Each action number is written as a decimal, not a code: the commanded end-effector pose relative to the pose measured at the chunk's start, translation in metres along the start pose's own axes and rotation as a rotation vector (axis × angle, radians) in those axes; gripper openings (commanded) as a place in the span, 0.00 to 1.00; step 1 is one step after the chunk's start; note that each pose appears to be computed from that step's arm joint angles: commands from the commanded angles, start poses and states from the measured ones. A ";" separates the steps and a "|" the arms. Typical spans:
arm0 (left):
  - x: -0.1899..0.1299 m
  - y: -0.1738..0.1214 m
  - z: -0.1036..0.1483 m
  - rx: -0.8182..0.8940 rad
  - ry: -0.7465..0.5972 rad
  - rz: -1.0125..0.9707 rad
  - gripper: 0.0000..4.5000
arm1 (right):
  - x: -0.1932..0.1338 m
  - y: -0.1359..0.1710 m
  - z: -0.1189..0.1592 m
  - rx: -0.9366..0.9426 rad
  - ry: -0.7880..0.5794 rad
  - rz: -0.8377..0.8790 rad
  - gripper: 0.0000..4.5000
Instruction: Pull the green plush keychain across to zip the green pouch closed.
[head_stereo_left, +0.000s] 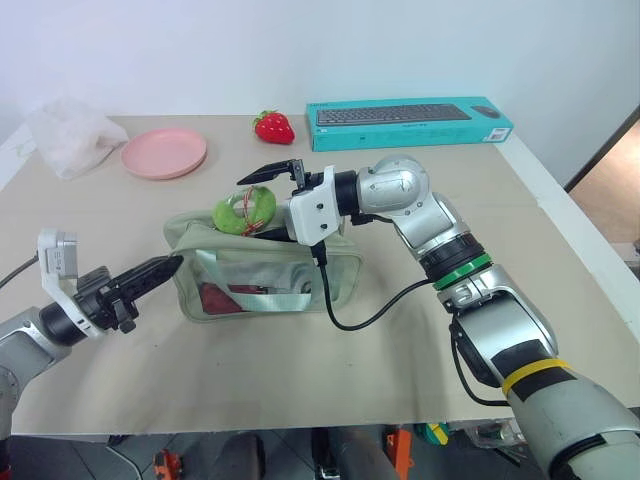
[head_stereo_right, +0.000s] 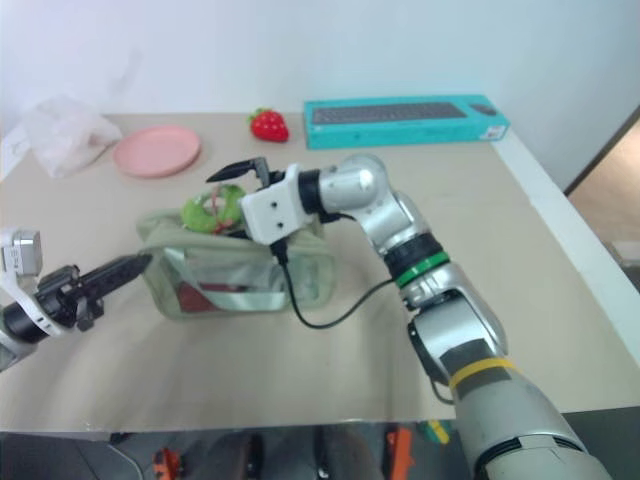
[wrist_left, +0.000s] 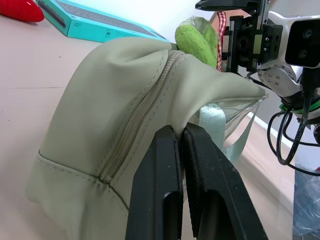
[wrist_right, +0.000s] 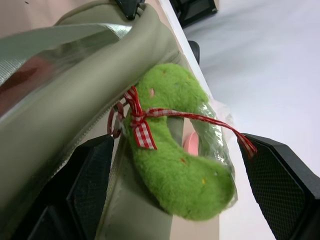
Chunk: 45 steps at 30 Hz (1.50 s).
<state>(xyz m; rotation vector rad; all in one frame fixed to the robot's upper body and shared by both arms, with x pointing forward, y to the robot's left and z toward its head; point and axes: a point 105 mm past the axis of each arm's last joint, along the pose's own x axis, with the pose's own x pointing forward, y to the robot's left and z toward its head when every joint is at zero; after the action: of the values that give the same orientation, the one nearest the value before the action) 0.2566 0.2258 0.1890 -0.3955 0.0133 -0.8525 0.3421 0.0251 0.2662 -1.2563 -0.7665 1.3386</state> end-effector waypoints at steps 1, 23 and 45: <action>0.004 -0.004 0.003 0.010 -0.013 -0.024 0.00 | -0.007 -0.025 0.012 -0.050 -0.025 -0.066 0.86; 0.005 -0.003 0.002 0.007 -0.026 -0.017 0.00 | -0.005 -0.021 0.012 -0.019 -0.034 -0.047 0.86; 0.007 -0.003 0.004 0.011 -0.024 -0.021 0.00 | -0.003 -0.021 0.009 0.010 -0.032 -0.068 0.86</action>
<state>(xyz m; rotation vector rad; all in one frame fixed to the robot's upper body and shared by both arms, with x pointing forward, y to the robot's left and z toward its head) 0.2593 0.2240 0.1879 -0.4167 0.0007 -0.8507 0.3422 0.0279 0.2722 -1.1724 -0.7524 1.3454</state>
